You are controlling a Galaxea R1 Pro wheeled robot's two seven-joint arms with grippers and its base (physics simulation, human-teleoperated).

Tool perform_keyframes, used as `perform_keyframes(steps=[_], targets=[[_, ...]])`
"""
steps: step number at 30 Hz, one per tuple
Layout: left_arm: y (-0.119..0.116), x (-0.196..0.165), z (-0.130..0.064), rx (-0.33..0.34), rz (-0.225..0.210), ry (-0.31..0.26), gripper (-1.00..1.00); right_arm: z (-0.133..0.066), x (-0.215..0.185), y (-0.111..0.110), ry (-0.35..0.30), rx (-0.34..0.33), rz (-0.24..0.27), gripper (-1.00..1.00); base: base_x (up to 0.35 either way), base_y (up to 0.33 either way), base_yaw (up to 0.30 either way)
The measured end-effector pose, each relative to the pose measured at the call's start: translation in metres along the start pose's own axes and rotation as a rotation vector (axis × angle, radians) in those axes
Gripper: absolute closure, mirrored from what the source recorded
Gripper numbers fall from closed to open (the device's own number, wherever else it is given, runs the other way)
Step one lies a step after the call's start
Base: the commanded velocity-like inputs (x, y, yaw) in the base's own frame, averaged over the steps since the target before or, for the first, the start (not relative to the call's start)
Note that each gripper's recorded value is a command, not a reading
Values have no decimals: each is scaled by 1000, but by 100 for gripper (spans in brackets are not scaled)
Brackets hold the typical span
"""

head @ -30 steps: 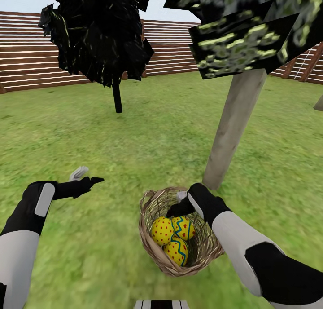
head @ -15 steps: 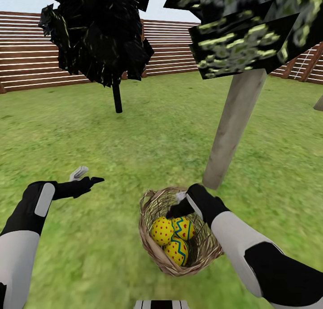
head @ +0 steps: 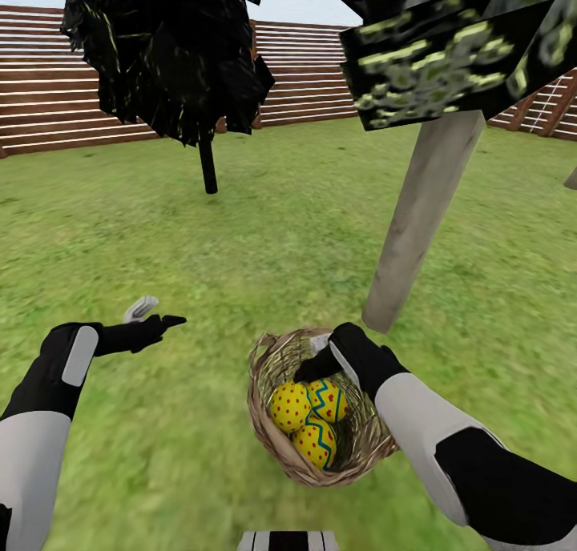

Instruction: Take the three Easter eggs out of the wicker basket on the lawn in the garden, then place them on the lawn next to a single tree (choose any tree) so that all three eggs are next to the same tree and none are left in the basket.

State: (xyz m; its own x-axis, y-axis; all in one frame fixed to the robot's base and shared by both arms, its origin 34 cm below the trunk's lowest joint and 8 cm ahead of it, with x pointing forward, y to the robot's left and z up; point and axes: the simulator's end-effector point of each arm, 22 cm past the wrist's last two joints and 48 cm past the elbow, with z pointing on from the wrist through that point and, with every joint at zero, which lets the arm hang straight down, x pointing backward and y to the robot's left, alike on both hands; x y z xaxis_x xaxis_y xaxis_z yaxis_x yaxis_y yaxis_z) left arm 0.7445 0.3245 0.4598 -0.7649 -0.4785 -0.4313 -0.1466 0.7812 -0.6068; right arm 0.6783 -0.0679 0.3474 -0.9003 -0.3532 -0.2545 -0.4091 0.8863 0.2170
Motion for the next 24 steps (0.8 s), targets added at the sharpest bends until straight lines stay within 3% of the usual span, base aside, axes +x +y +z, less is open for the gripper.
perform_keyframes(steps=[13,16,24], targets=[[14,11,15,-17,-10,25,-100,4,-18,9,-23,-80,3,-100,0,0,0],[18,14,18,-20,-14,31,-100,6,-26,8,-56,-91,9,-100,0,0,0],[23,18,23,-26,-19,41,-100,7,-38,2,-112,-121,70,-100,0,0,0]])
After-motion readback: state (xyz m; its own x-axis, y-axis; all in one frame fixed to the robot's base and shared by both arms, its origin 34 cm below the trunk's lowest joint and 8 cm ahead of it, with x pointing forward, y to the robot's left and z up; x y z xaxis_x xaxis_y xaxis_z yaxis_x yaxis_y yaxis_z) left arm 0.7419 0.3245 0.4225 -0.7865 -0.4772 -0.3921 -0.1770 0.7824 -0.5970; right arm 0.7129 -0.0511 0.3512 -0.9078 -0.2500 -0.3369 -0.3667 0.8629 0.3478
